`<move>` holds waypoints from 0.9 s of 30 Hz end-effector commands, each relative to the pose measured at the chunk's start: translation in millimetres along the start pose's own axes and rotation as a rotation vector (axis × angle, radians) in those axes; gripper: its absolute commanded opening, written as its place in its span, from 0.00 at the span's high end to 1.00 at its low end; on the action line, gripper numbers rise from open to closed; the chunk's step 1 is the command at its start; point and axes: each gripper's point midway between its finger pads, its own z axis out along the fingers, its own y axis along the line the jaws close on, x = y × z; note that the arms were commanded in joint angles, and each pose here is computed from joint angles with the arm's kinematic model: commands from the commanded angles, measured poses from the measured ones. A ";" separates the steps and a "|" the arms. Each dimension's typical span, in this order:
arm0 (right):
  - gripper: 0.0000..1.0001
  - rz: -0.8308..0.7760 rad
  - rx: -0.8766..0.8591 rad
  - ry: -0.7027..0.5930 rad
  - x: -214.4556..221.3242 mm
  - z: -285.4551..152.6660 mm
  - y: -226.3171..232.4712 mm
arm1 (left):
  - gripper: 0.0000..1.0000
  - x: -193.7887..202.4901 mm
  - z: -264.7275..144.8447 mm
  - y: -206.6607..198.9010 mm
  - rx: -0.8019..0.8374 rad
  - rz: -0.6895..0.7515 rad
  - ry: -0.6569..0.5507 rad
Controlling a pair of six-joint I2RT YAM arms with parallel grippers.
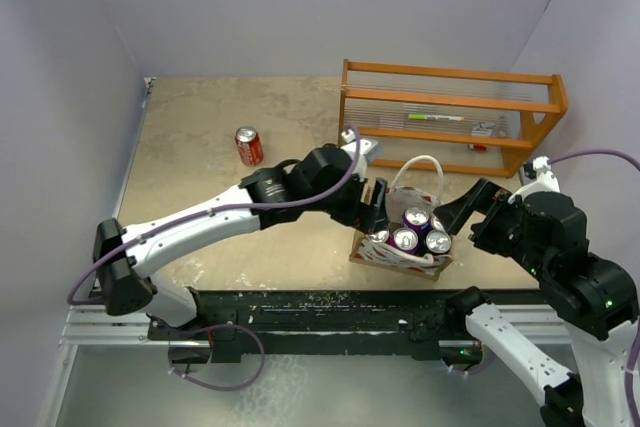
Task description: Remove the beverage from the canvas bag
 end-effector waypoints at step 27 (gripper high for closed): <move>0.00 -0.160 0.101 -0.078 -29.1 16.2 -8.3 | 0.23 1.8 101.2 23.2 -0.132 0.518 0.274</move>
